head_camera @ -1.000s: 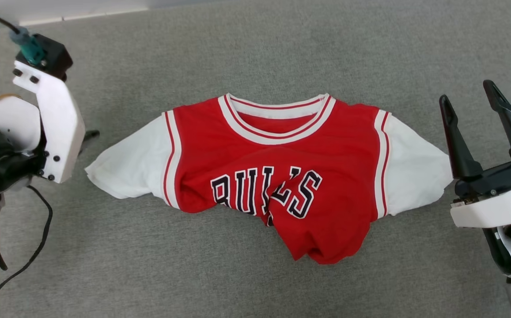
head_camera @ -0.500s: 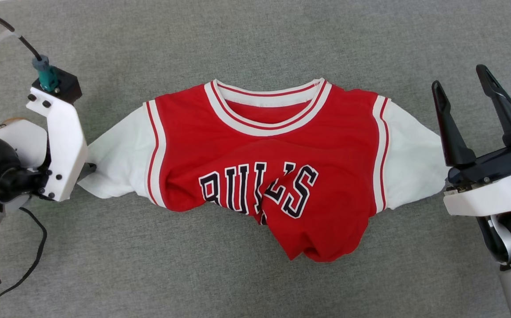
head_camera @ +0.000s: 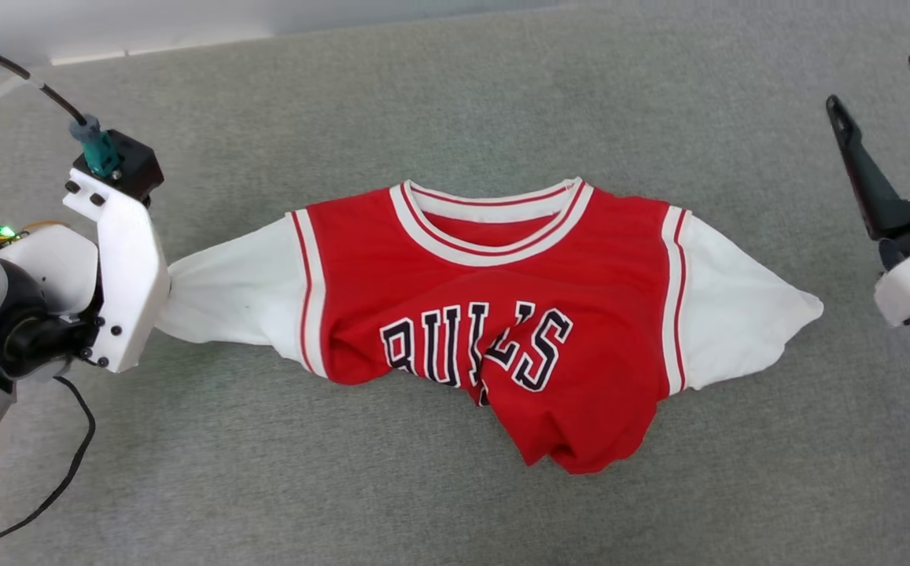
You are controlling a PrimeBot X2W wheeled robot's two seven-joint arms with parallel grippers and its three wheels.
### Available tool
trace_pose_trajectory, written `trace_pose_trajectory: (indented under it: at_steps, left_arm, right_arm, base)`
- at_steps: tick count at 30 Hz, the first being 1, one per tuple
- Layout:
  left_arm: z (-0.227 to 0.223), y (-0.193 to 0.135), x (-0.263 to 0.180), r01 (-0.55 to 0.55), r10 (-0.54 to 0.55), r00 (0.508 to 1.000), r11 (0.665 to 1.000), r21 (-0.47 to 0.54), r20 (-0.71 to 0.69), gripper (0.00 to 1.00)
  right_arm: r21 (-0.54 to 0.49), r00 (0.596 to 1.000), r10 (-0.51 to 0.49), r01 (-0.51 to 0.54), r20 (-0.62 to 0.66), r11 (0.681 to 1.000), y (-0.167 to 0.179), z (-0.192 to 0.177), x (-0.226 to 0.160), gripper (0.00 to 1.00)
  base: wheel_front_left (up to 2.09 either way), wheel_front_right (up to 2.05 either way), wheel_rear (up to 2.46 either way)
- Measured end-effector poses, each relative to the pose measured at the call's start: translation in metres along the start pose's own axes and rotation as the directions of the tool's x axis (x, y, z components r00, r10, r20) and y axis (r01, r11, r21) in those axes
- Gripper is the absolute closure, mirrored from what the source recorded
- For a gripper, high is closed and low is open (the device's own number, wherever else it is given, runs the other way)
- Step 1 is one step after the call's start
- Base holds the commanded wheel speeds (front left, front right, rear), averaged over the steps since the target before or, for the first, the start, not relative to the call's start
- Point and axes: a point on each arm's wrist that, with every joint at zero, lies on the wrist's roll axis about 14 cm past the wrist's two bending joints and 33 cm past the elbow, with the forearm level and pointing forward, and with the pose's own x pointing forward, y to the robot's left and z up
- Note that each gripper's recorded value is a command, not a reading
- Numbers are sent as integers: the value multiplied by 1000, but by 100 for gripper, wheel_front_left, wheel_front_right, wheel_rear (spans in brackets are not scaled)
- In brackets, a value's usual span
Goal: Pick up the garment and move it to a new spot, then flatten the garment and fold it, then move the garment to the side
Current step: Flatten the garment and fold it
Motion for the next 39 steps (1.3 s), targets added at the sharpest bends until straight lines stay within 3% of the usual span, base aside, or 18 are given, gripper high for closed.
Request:
trace_pose_trajectory:
  at_steps: [3,6,10,18,26,32,33,34,36,39]
  left_arm:
    - [2,-1,-13,-10,9,999,1000,10,42,100]
    - [-1,-1,-21,-18,17,998,1000,22,61,100]
    - [-1,-6,-23,-12,8,997,999,40,78,100]
    - [7,-10,-12,0,-7,996,997,71,94,100]
    - [10,-5,4,7,-14,996,997,74,90,100]
    - [9,-2,13,9,-15,996,998,68,87,100]
    - [9,-1,13,7,-13,996,998,67,90,100]
    - [10,-1,12,5,-11,995,998,67,97,100]
    - [14,-1,8,-3,-5,993,998,67,118,100]
    - [23,1,-5,-37,23,985,996,79,174,100]
  right_arm:
    - [-7,982,85,-87,-171,996,8,-14,2,0]
    - [7,909,163,-174,-384,985,13,-38,-5,0]
    - [82,730,251,-259,-635,962,19,-71,-27,0]
    - [204,419,305,-268,-855,942,21,-126,-52,0]
    - [315,287,392,-279,-874,907,64,-175,-55,0]
    - [332,266,416,-309,-870,891,78,-188,-55,0]
    - [330,277,418,-312,-865,891,79,-187,-55,78]
    - [330,292,421,-313,-859,891,80,-186,-54,100]
    - [329,313,428,-321,-848,888,82,-181,-53,100]
    - [320,410,430,-311,-805,895,79,-165,-43,100]
  base:
    - [0,0,0]
    - [0,0,0]
    - [0,0,0]
    - [0,0,0]
    - [0,0,0]
    - [0,0,0]
    - [0,0,0]
    - [0,0,0]
    - [0,0,0]
    - [0,0,0]
